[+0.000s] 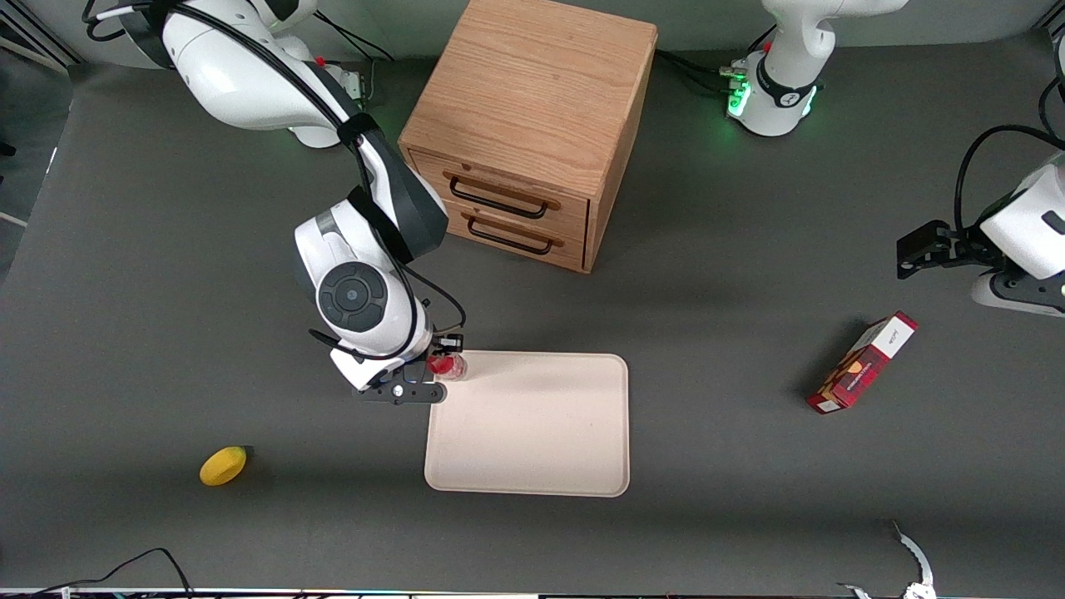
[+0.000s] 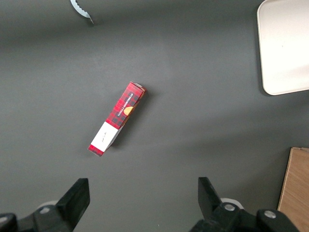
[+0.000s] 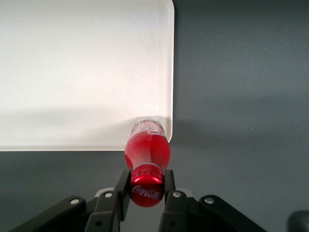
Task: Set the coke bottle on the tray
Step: 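Lift the bottle and carry it with the right gripper to the tray, then lower the bottle onto the tray edge and open the right gripper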
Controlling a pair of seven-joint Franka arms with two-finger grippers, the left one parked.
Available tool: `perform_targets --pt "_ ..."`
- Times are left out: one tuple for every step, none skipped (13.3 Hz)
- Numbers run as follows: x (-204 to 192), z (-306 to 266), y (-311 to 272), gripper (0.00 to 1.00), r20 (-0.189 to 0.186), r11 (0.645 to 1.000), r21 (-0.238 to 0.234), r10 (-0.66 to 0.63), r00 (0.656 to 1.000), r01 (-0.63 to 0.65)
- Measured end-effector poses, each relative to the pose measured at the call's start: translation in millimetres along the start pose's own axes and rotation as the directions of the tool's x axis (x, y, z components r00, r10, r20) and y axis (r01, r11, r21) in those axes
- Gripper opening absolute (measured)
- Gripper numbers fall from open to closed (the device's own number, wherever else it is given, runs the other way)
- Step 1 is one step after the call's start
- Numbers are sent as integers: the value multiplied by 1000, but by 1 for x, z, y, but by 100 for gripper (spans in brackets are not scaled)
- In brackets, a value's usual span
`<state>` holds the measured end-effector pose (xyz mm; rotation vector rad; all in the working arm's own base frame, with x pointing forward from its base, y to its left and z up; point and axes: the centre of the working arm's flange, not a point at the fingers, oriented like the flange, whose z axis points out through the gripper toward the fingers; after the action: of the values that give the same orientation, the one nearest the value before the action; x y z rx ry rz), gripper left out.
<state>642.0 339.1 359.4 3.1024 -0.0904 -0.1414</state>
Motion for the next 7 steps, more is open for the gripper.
perform_targets --pt "1 0 1 31 -2 1000 -2 2 1000 -2" --pt "3 -1 3 31 -11 1000 -2 5 1000 -5" --pt "7 -4 4 31 -31 1000 4 9 999 -8" --pt "11 -8 5 31 -54 1000 11 11 998 -11" --pt "17 -14 7 31 -78 1000 13 16 997 -15" --pt "26 -20 11 31 -103 1000 17 26 994 -25" --pt "36 -27 16 31 -129 999 22 37 991 -34"
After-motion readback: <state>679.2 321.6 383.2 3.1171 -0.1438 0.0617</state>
